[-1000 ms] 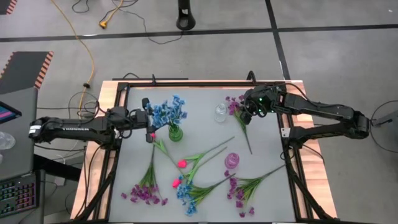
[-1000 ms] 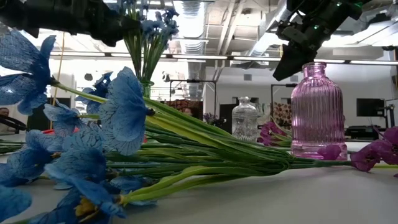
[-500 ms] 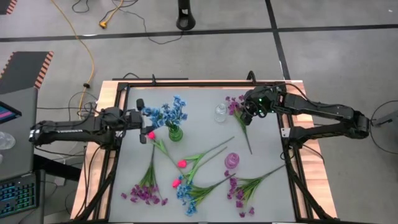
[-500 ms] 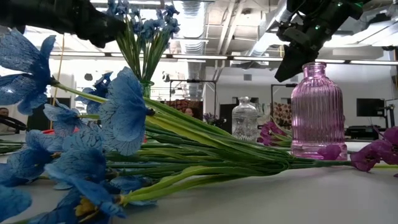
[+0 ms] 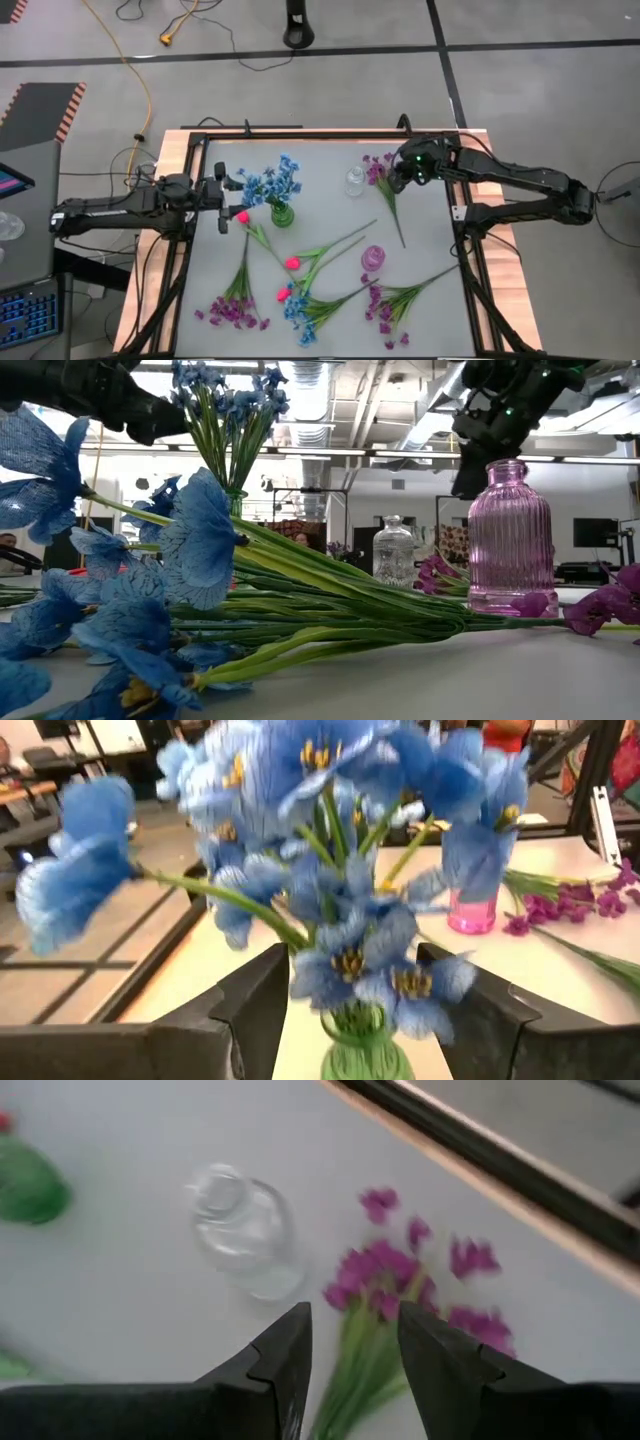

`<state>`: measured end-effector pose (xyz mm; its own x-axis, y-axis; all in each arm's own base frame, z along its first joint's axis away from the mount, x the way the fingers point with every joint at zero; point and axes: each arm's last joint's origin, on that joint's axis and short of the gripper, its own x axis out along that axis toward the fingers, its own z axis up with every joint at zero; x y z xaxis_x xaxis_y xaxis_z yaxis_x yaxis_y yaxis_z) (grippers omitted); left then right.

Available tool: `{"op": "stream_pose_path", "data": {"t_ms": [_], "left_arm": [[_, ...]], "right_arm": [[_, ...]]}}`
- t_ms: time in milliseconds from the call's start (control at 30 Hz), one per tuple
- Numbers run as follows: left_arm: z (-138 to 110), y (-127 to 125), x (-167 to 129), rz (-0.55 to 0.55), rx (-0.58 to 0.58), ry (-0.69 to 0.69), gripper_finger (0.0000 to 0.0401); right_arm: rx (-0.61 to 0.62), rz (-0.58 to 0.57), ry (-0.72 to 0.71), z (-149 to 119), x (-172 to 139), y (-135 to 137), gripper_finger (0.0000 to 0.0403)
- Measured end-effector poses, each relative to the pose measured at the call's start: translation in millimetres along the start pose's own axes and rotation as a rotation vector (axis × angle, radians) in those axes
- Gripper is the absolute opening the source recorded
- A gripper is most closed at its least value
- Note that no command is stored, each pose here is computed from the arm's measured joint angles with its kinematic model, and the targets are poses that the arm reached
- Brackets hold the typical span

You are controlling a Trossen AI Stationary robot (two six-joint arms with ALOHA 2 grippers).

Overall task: Sort flowers into vase by color
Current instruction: Put the top blue flowers into the green flower vase, then put the top right purple flowers into the transparent flower vase

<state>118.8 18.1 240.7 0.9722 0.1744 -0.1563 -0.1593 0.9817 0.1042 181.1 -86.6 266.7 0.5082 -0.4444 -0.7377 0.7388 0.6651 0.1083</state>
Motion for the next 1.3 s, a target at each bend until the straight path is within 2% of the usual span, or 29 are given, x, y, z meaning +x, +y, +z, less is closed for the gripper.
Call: {"op": "stream_pose_path", "data": {"t_ms": [167,267,733,933,1300], "left_arm": [[-3,0,-1,-0.003,-0.034,0.034,0.0209],[-4,0,-1,-0.003,-0.034,0.037,0.0209],[-5,0,-1,-0.004,-0.051,0.051,0.0209],[-5,0,-1,-0.004,-0.051,0.051,0.0209],[-5,0,-1,-0.004,-0.058,0.051,0.0209]], "right_arm": [[0.149,-0.067,0.096,-10,0,-5,0.0175],[0.193,-0.104,0.16,-15,5,-6,0.0175],[0.138,-0.223,0.356,-25,67,5,0.0175],[0.18,-0.216,0.406,-29,92,9,0.0175],[0.224,-0.281,0.486,-39,119,6,0.0175]]}}
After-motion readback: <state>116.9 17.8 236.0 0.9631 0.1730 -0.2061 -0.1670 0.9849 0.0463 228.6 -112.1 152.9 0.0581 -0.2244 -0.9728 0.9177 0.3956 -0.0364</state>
